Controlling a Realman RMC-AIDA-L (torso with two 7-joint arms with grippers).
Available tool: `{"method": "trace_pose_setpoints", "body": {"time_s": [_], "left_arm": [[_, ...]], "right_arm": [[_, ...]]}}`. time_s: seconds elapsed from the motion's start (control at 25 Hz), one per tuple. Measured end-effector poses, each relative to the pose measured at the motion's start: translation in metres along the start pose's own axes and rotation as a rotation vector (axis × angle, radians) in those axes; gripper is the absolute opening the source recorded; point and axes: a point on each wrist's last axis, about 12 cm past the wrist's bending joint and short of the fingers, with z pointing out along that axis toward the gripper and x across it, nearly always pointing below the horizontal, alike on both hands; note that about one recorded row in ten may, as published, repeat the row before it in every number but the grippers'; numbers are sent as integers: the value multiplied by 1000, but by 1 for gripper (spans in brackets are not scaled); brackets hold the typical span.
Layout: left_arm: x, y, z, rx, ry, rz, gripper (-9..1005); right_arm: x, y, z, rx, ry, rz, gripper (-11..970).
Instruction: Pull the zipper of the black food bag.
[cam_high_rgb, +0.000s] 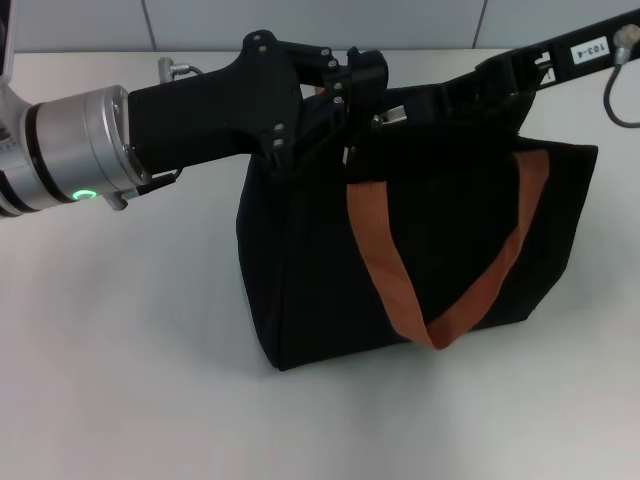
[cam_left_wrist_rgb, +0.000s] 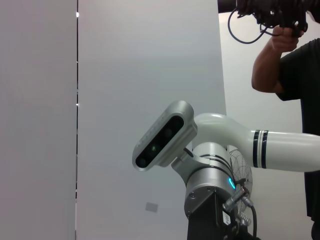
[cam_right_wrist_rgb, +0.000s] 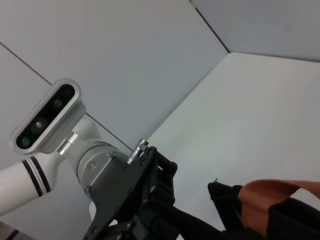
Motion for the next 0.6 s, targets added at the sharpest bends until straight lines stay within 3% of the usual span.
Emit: {"method": "trace_pose_setpoints", "body": {"time_s": [0.6], "left_arm": [[1, 0, -4, -16, -6, -1, 99]], "right_arm": [[-13, 5, 6, 26, 49, 11, 0]]}}
